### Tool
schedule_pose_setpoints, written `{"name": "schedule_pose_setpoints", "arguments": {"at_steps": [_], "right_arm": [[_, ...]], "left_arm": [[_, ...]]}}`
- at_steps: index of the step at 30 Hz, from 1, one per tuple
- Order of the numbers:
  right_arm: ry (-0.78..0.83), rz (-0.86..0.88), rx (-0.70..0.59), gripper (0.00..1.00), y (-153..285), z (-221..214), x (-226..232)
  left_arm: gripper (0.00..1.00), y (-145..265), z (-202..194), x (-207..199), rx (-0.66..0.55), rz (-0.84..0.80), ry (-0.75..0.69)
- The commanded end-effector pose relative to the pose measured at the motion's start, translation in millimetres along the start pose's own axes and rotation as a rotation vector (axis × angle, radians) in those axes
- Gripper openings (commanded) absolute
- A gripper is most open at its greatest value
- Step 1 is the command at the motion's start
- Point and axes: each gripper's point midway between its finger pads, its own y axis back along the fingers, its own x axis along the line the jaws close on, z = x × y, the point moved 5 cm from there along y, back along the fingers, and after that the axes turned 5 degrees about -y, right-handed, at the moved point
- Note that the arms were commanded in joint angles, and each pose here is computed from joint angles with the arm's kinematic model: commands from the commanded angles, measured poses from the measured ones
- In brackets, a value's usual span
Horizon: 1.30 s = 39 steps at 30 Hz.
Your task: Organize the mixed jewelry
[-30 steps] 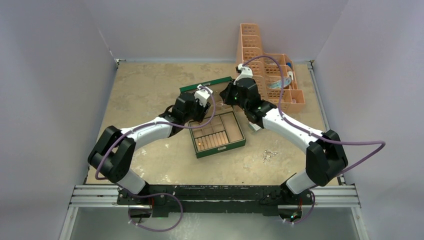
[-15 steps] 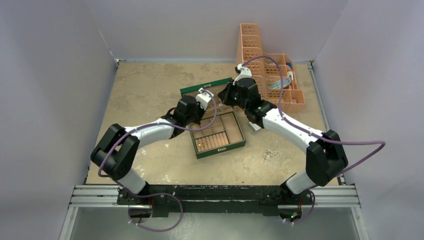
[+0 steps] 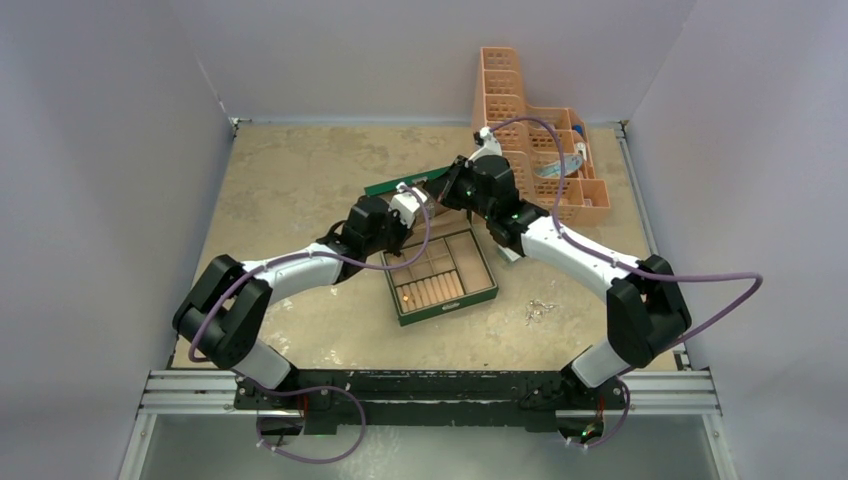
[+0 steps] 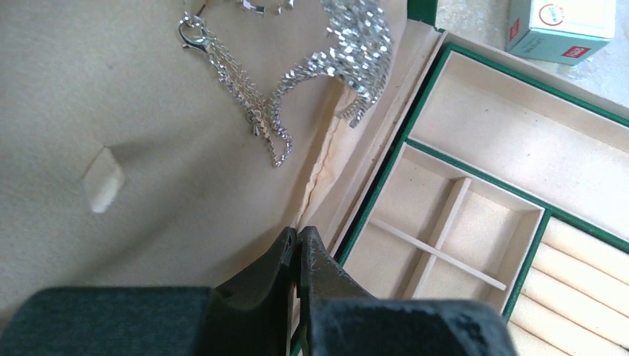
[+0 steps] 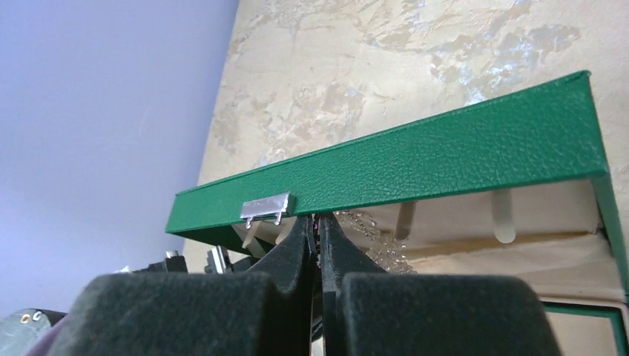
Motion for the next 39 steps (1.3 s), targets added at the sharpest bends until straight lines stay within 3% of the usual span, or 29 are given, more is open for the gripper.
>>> {"name": "schedule_pose_setpoints", "arguments": {"at_steps": [1, 11, 32, 35, 39], "right_arm": [[-0.128, 0.079, -0.053, 0.00, -1, 8, 20], [-0.110, 0.013, -0.055, 0.00, -6, -21, 4], [-0.033, 0.002, -0.092, 0.01, -24, -32, -4], [-0.026, -0.022, -0.087, 0.08, -22, -37, -10], [-0.029, -0.063, -0.094, 0.28, -17, -37, -16]], "left_arm": [[0.00, 6, 10, -16, -0.064, -0.098, 0.005], [0.00, 8, 13, -16, -0.076, -0.094, 0.017], [0.00, 12, 20, -18, -0.091, -0.121, 0.024], [0.00, 12, 21, -18, -0.090, -0.118, 0.026], [0.00, 11, 21, -18, -0.088, -0.119, 0.032]]}}
